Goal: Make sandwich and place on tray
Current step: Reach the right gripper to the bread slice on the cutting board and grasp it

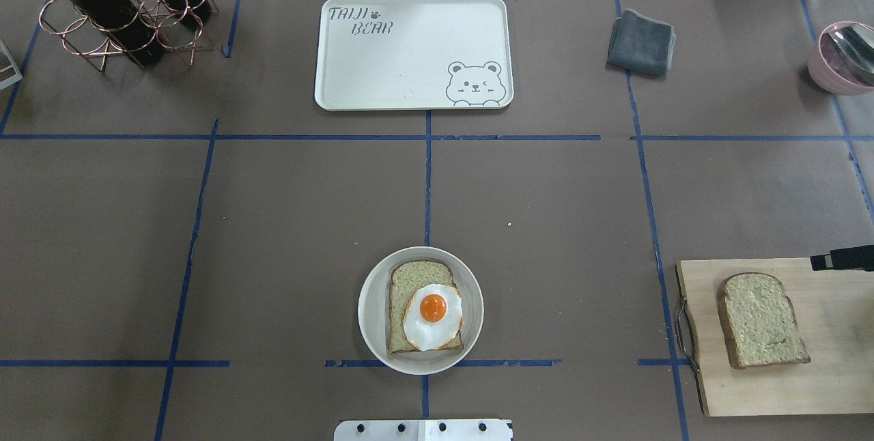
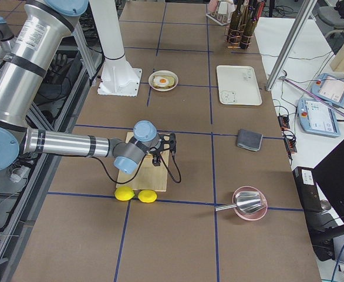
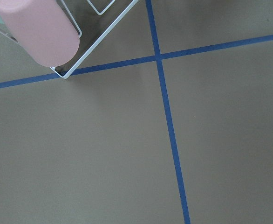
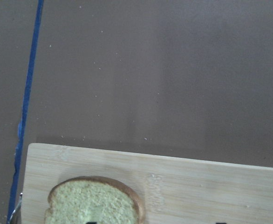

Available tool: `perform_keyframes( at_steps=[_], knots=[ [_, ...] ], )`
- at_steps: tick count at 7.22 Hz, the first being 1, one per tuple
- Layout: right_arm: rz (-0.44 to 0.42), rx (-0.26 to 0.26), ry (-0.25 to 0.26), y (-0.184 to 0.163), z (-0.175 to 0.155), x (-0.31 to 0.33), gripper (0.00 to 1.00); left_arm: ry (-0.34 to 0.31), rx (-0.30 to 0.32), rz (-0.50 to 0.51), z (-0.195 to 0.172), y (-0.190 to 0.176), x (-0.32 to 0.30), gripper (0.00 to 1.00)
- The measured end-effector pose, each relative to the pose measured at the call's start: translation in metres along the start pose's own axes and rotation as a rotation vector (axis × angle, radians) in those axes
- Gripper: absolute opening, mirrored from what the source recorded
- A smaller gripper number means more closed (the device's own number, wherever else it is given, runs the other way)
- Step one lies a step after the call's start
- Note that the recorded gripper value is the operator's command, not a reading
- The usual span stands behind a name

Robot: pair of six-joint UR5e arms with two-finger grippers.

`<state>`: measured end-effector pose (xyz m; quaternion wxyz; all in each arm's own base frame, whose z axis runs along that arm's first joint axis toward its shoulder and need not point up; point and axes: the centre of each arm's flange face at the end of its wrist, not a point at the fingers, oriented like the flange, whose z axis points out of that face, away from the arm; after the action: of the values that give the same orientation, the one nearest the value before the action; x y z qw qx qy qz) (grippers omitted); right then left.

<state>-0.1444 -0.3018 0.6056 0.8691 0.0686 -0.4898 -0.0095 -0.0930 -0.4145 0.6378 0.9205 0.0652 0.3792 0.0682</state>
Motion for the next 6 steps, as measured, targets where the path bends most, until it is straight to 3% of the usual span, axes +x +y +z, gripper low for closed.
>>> perform_keyframes(
  at_steps=[4,6],
  knots=[
    [-0.035,-0.063,0.005,0.018,0.025,-0.012,0.67,0.0,-0.001,-0.001,0.0,0.0,0.0,1.0],
    [-0.038,-0.07,0.003,0.026,0.036,-0.013,0.62,0.001,-0.002,-0.002,0.001,0.0,-0.001,1.0]
  ],
)
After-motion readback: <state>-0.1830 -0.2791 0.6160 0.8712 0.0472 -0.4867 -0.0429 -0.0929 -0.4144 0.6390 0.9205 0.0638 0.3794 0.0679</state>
